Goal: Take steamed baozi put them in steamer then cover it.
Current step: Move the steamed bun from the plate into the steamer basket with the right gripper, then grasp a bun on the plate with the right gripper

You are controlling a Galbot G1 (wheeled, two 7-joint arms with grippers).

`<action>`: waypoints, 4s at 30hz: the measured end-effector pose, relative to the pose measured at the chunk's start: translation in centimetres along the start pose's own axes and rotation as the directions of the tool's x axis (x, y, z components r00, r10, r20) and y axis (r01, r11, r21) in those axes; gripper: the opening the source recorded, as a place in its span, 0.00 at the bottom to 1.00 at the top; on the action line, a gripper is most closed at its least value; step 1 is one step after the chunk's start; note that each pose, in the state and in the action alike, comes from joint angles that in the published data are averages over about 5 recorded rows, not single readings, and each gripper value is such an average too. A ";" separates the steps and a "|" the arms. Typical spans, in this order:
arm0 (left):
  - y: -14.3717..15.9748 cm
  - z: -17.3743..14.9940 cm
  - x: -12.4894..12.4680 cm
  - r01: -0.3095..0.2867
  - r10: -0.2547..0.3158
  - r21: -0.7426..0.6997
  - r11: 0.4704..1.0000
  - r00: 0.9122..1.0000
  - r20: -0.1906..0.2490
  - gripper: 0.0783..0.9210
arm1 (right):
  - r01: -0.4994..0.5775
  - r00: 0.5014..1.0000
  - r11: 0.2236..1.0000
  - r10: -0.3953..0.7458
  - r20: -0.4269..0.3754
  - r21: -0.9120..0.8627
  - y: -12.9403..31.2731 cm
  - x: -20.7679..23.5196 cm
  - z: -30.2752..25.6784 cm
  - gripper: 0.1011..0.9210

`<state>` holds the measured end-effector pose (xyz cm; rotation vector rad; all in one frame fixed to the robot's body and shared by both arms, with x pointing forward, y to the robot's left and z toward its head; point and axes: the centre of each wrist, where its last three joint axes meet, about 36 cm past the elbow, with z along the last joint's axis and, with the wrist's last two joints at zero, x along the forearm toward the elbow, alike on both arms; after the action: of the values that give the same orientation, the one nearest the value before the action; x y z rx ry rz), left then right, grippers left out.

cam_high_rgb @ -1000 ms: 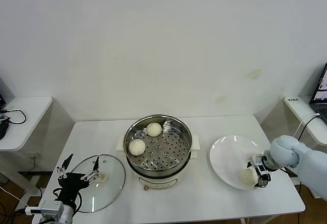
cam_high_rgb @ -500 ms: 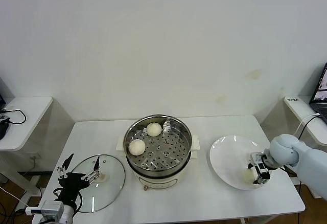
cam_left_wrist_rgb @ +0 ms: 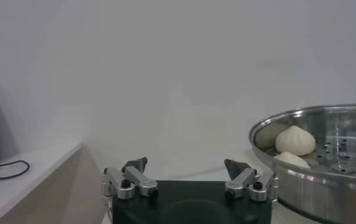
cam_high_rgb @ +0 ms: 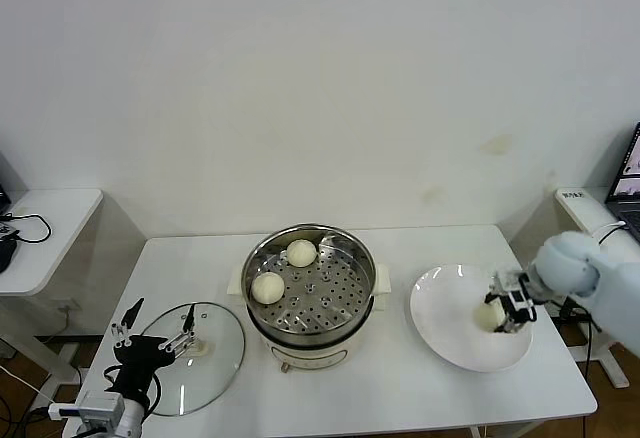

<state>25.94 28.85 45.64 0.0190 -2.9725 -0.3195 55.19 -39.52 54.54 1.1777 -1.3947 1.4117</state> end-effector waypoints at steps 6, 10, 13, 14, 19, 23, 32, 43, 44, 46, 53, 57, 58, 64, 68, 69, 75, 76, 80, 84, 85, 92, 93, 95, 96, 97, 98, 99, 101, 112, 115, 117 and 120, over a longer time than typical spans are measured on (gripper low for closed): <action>0.0 -0.1 0.0 -0.003 0.003 -0.001 1.000 1.000 0.005 0.88 | -0.085 0.995 0.996 0.084 0.049 0.015 -3.4 4.9 -1.8 0.63; 0.1 -0.3 0.0 -0.001 0.001 -0.004 1.000 1.000 0.009 0.88 | -0.142 0.986 0.989 0.137 0.091 0.050 -5.5 8.1 -4.3 0.63; 0.2 -0.3 0.0 0.003 -0.003 -0.003 1.000 1.000 0.010 0.88 | -0.178 0.978 0.980 0.166 0.125 0.087 -7.1 10.2 -6.9 0.64; 0.2 -0.3 0.0 0.005 -0.005 -0.003 1.000 1.000 0.010 0.88 | -0.188 0.975 0.977 0.173 0.137 0.101 -7.6 10.7 -7.8 0.64; 0.4 -0.3 0.0 0.017 -0.017 -0.001 1.000 1.000 0.010 0.88 | -0.216 0.963 0.959 0.178 0.201 0.185 -9.6 12.3 -13.5 0.64; 0.7 -0.3 0.1 0.025 -0.025 -0.004 1.000 1.000 0.010 0.88 | -0.219 0.958 0.939 0.156 0.241 0.265 -10.4 12.2 -18.4 0.64; 1.2 -0.9 0.2 0.040 -0.040 -0.014 0.999 0.999 0.022 0.88 | -0.190 0.957 0.871 0.063 0.282 0.453 -9.9 8.9 -27.3 0.64; 1.6 -1.0 0.4 0.055 -0.054 -0.010 0.998 0.998 0.025 0.88 | -0.145 0.960 0.741 -0.055 0.275 0.656 -7.4 4.0 -33.6 0.63; 1.6 -1.0 0.5 0.056 -0.055 -0.010 0.998 0.998 0.024 0.88 | -0.142 0.960 0.728 -0.064 0.272 0.671 -7.2 3.8 -33.9 0.63; 1.6 -1.0 0.5 0.057 -0.057 -0.009 0.998 0.998 0.024 0.88 | -0.133 0.960 0.701 -0.083 0.266 0.700 -6.8 3.5 -34.5 0.63; 1.6 -1.1 0.4 0.058 -0.058 -0.004 0.998 0.998 0.027 0.88 | -0.112 0.961 0.609 -0.134 0.241 0.785 -5.9 3.0 -36.0 0.64; 1.6 -1.1 0.5 0.060 -0.059 -0.004 0.998 0.998 0.027 0.88 | -0.104 0.962 0.561 -0.154 0.227 0.821 -5.5 2.8 -36.5 0.64; 1.6 -1.1 0.5 0.060 -0.060 -0.005 0.998 0.998 0.027 0.88 | -0.102 0.962 0.551 -0.158 0.223 0.828 -5.4 2.8 -36.5 0.64; 1.6 -1.1 0.5 0.060 -0.060 -0.003 0.998 0.998 0.028 0.88 | -0.085 0.962 0.510 -0.182 0.204 0.856 -5.1 2.4 -36.6 0.64; 1.5 -1.0 0.4 0.060 -0.060 -0.002 0.998 0.998 0.027 0.88 | -0.081 0.960 0.492 -0.194 0.200 0.867 -4.9 2.3 -36.6 0.66; 1.5 -1.0 0.4 0.059 -0.059 -0.001 0.998 0.998 0.027 0.88 | -0.081 0.960 0.489 -0.197 0.200 0.869 -4.9 2.3 -36.6 0.68; 1.5 -1.0 0.4 0.058 -0.058 -0.001 0.998 0.998 0.029 0.88 | -0.088 0.957 0.472 -0.204 0.205 0.877 -5.0 2.5 -36.4 0.85; 1.5 -1.1 0.4 0.058 -0.057 -0.001 0.998 0.998 0.029 0.88 | -0.090 0.958 0.470 -0.202 0.206 0.878 -5.0 2.6 -36.3 0.87; 1.5 -1.0 0.3 0.057 -0.057 -0.004 0.998 0.998 0.029 0.88 | -0.099 0.959 0.471 -0.189 0.210 0.877 -5.4 3.5 -36.0 0.88; 1.6 -1.0 0.3 0.055 -0.055 -0.011 0.998 0.998 0.029 0.88 | -0.114 0.961 0.492 -0.167 0.222 0.863 -6.2 4.8 -35.5 0.88; 1.7 -1.0 0.2 0.055 -0.055 -0.013 0.998 0.998 0.029 0.88 | -0.120 0.961 0.501 -0.158 0.227 0.857 -6.5 5.1 -35.3 0.88; 1.7 -0.9 0.1 0.050 -0.050 -0.019 0.999 0.998 0.027 0.88 | -0.169 0.963 0.607 -0.067 0.262 0.776 -8.5 8.4 -32.5 0.88; 1.7 -0.9 0.0 0.049 -0.048 -0.020 0.999 0.998 0.028 0.88 | -0.174 0.963 0.629 -0.053 0.265 0.758 -8.8 8.9 -31.8 0.88; 1.7 -0.9 0.0 0.045 -0.045 -0.021 0.999 0.999 0.029 0.88 | -0.183 0.963 0.674 -0.026 0.270 0.715 -9.1 9.9 -30.3 0.88; 1.7 -0.9 0.0 0.043 -0.042 -0.021 0.999 0.999 0.029 0.88 | -0.186 0.962 0.698 -0.013 0.271 0.691 -9.3 10.3 -29.4 0.88; 1.7 -0.9 -0.1 0.041 -0.040 -0.022 0.999 0.999 0.030 0.88 | -0.188 0.963 0.722 0.001 0.271 0.666 -9.4 10.7 -28.5 0.88; 1.6 -0.9 -0.1 0.039 -0.038 -0.022 0.999 0.999 0.030 0.88 | -0.190 0.963 0.745 0.014 0.270 0.640 -9.4 11.0 -27.4 0.88; 1.6 -0.9 -0.2 0.037 -0.036 -0.023 0.999 0.999 0.030 0.88 | -0.191 0.963 0.768 0.027 0.267 0.612 -9.4 11.2 -26.2 0.88; 1.6 -0.9 -0.3 0.032 -0.031 -0.024 0.999 0.999 0.031 0.88 | -0.190 0.965 0.810 0.052 0.256 0.555 -9.3 11.5 -23.7 0.88; 1.1 -1.2 -0.6 0.008 -0.007 -0.030 1.000 0.999 0.039 0.88 | -0.163 0.983 0.954 0.133 0.129 0.253 -6.1 9.3 -8.7 0.88; 1.0 -1.2 -0.6 0.003 -0.002 -0.034 0.999 0.999 0.036 0.88 | -0.147 0.986 0.972 0.130 0.103 0.186 -4.7 7.7 -5.6 0.88; 1.0 -1.2 -0.6 0.001 0.000 -0.036 0.999 0.999 0.035 0.88 | -0.136 0.989 0.980 0.124 0.086 0.147 -3.7 6.6 -3.8 0.88; 1.0 -1.3 -0.5 0.000 0.002 -0.040 0.999 0.999 0.033 0.88 | -0.118 0.992 0.988 0.112 0.057 0.096 -2.5 4.8 -1.6 0.88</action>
<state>26.64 29.60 47.00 0.0077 -2.9982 -0.3828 56.32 -38.05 59.85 1.2206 -1.4629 1.5564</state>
